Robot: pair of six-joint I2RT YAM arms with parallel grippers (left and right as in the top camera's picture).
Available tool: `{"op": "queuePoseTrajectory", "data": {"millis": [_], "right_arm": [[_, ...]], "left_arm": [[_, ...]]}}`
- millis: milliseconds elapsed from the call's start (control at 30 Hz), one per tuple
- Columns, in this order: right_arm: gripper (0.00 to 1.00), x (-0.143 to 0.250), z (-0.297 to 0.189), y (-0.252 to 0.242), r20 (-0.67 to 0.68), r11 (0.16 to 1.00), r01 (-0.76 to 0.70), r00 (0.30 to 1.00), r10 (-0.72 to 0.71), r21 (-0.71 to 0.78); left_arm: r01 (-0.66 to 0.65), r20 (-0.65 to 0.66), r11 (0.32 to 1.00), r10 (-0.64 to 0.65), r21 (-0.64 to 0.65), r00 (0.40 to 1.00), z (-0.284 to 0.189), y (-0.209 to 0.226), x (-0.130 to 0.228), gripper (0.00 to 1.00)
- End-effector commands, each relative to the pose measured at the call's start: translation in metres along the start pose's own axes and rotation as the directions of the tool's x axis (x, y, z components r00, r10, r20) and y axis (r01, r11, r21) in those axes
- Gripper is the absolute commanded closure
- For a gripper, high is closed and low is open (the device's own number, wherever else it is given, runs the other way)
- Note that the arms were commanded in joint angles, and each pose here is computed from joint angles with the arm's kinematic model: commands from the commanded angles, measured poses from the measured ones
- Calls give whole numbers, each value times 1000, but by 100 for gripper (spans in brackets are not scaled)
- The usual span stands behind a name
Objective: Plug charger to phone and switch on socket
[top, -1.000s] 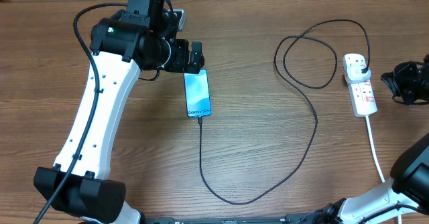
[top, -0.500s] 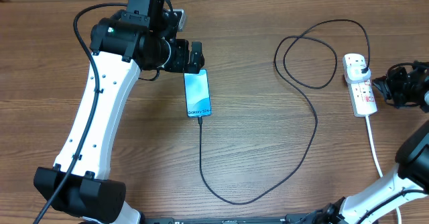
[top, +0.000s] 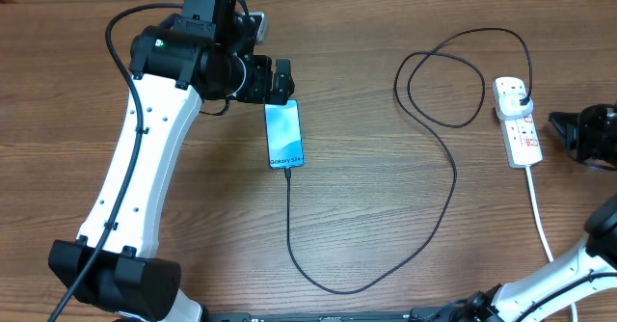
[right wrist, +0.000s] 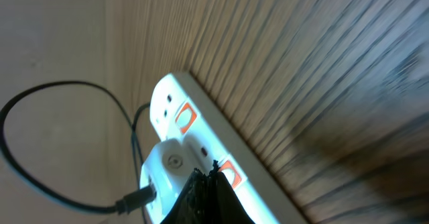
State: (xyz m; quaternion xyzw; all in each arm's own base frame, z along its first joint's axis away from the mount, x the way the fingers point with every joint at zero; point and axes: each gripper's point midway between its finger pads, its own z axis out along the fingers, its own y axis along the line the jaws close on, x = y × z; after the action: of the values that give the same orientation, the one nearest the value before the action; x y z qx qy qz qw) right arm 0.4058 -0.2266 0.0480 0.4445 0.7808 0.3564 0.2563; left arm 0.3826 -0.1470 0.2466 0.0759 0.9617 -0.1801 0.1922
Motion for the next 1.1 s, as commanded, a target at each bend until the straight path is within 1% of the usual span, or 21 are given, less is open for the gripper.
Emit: {"op": "queuePoseTrajectory", "data": {"millis": [0, 267, 400, 467, 1067], "right_arm": [[96, 9, 5, 8, -38, 998, 3, 999, -5, -57], [96, 17, 19, 8, -45, 1000, 29, 999, -29, -8], [96, 19, 23, -3, -30, 1000, 1, 1000, 0, 27], [96, 22, 25, -6, -28, 1000, -13, 999, 14, 26], [96, 27, 31, -12, -16, 1000, 8, 1000, -8, 16]], "left_arm": [[-9, 9, 1000, 9, 2, 1000, -1, -3, -2, 0], [-11, 14, 1000, 10, 3, 1000, -1, -3, -3, 1], [-11, 16, 1000, 11, 3, 1000, -1, -3, -4, 1], [-11, 17, 1000, 11, 3, 1000, -1, -3, -4, 0], [-11, 16, 1000, 11, 4, 1000, -1, -3, -4, 0]]}}
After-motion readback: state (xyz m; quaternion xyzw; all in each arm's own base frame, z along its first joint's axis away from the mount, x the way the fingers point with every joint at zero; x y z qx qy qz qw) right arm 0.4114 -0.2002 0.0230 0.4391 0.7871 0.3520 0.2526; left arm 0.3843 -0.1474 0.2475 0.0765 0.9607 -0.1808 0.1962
